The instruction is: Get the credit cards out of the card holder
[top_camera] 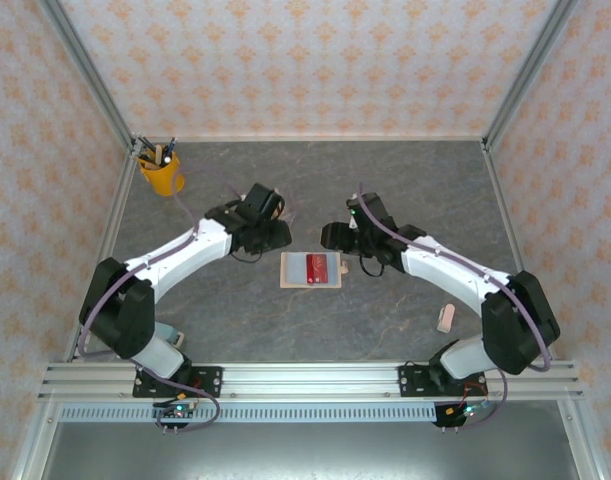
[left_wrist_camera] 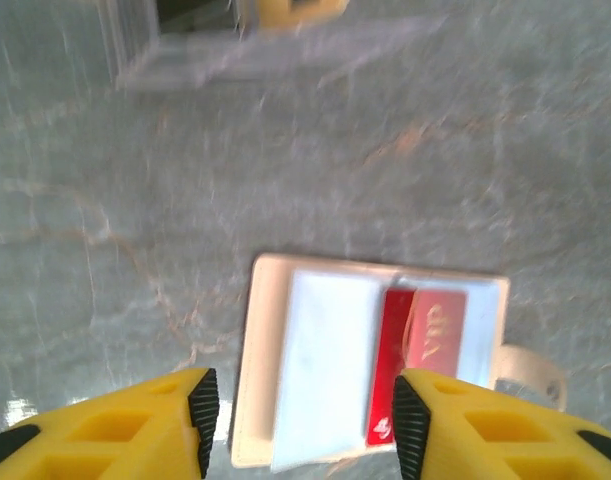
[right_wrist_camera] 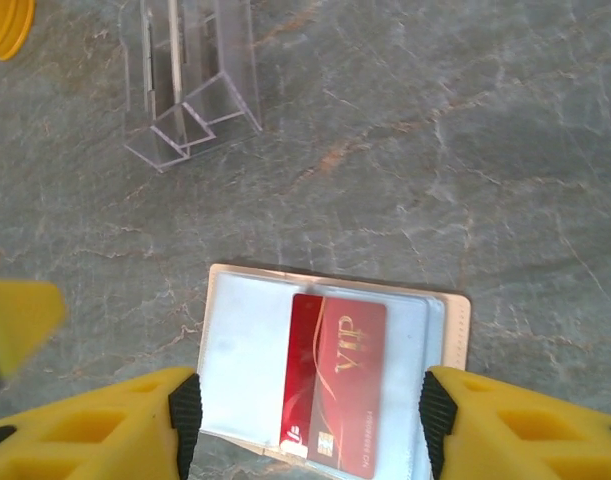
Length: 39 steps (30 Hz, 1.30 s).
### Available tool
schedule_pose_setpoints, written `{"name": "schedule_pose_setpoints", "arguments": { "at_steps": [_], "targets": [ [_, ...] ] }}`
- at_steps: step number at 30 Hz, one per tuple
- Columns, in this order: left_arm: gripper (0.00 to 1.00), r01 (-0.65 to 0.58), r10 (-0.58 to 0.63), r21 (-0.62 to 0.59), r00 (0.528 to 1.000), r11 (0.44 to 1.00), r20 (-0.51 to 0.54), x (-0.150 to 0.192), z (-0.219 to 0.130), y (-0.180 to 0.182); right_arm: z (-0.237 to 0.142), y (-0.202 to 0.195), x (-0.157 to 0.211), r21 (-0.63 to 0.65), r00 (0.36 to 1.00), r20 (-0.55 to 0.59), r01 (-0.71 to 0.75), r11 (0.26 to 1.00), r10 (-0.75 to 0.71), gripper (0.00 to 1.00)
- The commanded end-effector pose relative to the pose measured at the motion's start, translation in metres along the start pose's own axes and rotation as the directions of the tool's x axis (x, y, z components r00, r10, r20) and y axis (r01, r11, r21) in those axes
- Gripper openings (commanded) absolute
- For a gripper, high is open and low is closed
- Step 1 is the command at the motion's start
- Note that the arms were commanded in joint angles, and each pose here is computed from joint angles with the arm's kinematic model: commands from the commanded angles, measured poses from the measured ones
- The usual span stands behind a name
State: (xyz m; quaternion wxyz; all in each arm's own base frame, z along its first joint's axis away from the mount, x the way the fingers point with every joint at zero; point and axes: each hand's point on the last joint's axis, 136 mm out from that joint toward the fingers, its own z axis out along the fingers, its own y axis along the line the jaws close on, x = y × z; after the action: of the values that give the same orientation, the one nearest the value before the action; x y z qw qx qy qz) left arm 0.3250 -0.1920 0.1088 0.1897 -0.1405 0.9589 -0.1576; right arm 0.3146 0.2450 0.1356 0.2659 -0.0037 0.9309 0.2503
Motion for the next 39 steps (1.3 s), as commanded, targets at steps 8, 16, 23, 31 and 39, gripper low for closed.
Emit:
{"name": "schedule_pose_setpoints", "arguments": {
  "at_steps": [8, 16, 23, 31, 39],
  "targets": [
    [0.55, 0.127, -0.104, 0.342, 0.991, 0.931, -0.084, 0.024, 0.021, -0.044, 0.037, -0.008, 0.044, 0.136, 0.981, -0.191, -0.014, 0.991, 0.040, 0.41],
    [0.50, 0.174, -0.126, 0.374, 0.981, 0.911, -0.151, 0.037, 0.044, -0.048, 0.058, -0.018, 0.056, 0.192, 0.962, -0.266, -0.003, 0.981, 0.055, 0.33],
    [0.38, 0.192, -0.129, 0.350, 0.972, 0.917, -0.195, 0.044, 0.066, -0.049, 0.069, -0.021, 0.065, 0.195, 0.950, -0.304, -0.006, 0.981, 0.067, 0.32],
    [0.35, 0.199, -0.132, 0.312, 0.966, 0.929, -0.221, 0.049, 0.078, -0.044, 0.076, -0.025, 0.074, 0.194, 0.940, -0.337, 0.012, 0.981, 0.055, 0.32],
    [0.32, 0.206, -0.126, 0.338, 0.962, 0.918, -0.244, 0.049, 0.080, -0.051, 0.081, -0.025, 0.081, 0.169, 0.930, -0.364, 0.007, 0.986, 0.055, 0.30]
  ]
}}
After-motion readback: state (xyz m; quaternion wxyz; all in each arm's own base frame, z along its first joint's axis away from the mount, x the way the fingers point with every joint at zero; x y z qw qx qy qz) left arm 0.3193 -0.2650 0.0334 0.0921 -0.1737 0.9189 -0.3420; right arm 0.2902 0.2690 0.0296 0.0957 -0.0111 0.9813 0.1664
